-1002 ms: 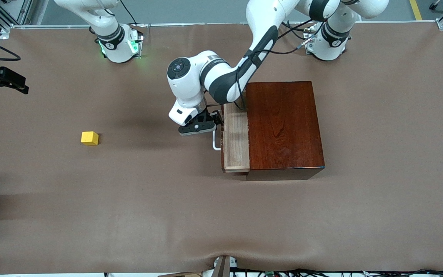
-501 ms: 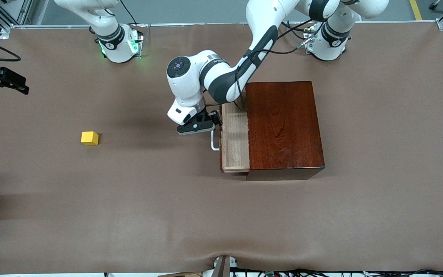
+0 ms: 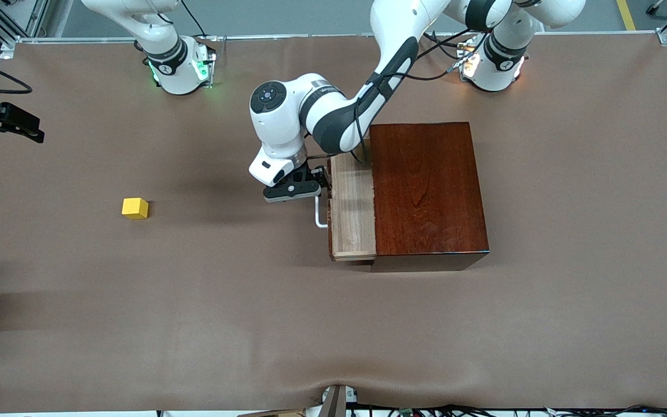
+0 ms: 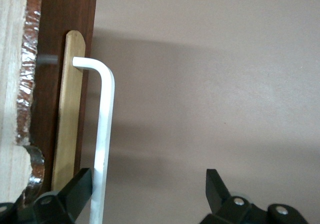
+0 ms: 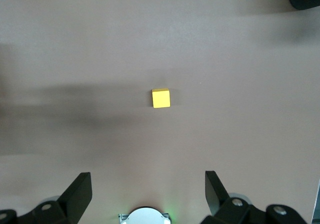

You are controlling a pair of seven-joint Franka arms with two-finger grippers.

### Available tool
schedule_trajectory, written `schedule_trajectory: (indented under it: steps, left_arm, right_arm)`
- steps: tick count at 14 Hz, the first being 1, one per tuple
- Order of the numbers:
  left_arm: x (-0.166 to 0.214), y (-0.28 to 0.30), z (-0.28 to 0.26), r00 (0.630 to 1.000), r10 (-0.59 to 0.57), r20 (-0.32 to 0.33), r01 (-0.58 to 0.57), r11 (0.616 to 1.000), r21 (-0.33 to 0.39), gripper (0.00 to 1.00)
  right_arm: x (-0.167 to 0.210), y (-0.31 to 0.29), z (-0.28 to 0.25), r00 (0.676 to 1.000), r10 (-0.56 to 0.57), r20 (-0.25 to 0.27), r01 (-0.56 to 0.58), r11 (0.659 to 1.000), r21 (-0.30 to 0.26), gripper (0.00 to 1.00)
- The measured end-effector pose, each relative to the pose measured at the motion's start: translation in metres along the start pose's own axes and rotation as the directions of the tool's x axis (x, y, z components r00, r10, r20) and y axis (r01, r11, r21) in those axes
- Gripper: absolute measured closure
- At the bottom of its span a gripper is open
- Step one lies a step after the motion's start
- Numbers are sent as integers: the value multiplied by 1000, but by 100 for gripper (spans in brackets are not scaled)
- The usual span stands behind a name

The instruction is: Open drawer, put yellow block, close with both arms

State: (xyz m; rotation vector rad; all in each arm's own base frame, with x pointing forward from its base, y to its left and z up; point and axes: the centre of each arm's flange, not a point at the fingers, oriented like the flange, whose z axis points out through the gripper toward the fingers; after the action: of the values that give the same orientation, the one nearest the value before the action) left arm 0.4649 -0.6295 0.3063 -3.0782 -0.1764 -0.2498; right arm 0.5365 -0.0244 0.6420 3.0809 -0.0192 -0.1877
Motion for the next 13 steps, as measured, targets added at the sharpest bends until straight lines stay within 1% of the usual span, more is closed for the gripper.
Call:
schedule_trajectory:
  steps: [2, 4, 7, 9, 11, 13]
  left_arm:
    - [3, 1, -9, 1000, -3, -12, 3, 1000, -20, 0]
    - [12, -1, -34, 999, -15, -28, 14, 999, -48, 0]
    - [47, -27, -91, 997, -66, -44, 63, 995, -73, 0]
    - [83, -62, -139, 995, -75, -60, 69, 993, -92, 0]
    - [123, -119, -183, 996, -76, -39, 74, 995, -61, 0]
    - [157, -180, -211, 997, -78, 3, 78, 997, -13, 0]
  right_arm:
    - [0, 0, 0, 1000, 0, 1, 0, 1000, 0, 0]
    - [0, 0, 0, 1000, 0, 1, 0, 1000, 0, 0]
    - [1, 1, 1, 1000, 2, 2, -2, 1000, 0, 0]
    - [5, 2, 7, 1000, 3, 14, -3, 1000, 0, 0]
    - [12, 2, 18, 999, 3, 34, -3, 1000, 0, 0]
    - [23, 1, 32, 998, 2, 63, -2, 1000, -1, 0]
